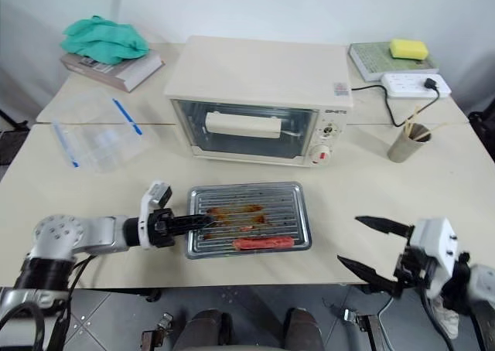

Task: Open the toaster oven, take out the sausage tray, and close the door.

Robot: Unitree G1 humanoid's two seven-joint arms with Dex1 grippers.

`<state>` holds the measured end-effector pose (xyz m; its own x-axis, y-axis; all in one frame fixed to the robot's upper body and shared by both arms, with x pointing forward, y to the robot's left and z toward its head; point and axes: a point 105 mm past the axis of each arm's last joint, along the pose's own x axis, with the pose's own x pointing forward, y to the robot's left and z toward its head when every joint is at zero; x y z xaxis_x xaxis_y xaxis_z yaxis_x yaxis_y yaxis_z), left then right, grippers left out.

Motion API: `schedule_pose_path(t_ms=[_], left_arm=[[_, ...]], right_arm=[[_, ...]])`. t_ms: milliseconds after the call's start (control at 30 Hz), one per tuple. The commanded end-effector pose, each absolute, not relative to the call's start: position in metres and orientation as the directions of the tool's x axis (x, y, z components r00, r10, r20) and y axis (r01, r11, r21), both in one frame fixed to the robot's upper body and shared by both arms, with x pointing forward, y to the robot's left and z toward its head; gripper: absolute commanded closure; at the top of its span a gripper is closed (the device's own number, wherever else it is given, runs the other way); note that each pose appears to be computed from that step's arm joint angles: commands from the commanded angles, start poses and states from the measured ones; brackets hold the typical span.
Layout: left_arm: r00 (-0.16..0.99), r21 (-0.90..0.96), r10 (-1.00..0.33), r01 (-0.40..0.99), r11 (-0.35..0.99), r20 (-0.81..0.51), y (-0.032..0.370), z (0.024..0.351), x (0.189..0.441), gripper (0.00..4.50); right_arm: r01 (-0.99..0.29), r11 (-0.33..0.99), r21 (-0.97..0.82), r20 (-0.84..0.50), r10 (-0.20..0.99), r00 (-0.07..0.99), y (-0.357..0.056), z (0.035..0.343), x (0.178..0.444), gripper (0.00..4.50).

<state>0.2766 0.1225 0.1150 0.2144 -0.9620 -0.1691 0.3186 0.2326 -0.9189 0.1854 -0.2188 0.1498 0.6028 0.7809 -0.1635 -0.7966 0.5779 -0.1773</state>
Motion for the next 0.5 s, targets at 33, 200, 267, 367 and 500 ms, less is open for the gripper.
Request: schedule_pose_path(t_ms=[33,200,267,367,500], left_arm=[[0.177,-0.917,-0.952,0.272,0.293,-0.251,0.114,0.099,0.279,4.5],[0.206,-0.904,-0.933,0.255,0.342,-0.295,0.117,0.097,0.288,4.5],[0.21,-0.898,-0.926,0.253,0.361,-0.313,0.117,0.097,0.289,4.5],[0.218,-0.876,-0.909,0.262,0.404,-0.354,0.12,0.094,0.29,4.17],[0.281,-0.842,-0.891,0.317,0.436,-0.356,0.123,0.098,0.294,2.98]], right_arm=[[-0.775,0.585,-0.239,-0.126,0.773,0.622,-0.214,0.163,0.18,0.06],[-0.768,0.593,-0.24,-0.112,0.769,0.629,-0.208,0.165,0.179,0.06],[-0.766,0.596,-0.241,-0.108,0.768,0.631,-0.207,0.165,0.18,0.06],[-0.766,0.595,-0.242,-0.105,0.769,0.631,-0.205,0.166,0.181,0.02],[-0.779,0.579,-0.241,-0.097,0.784,0.613,-0.2,0.168,0.185,0.0]])
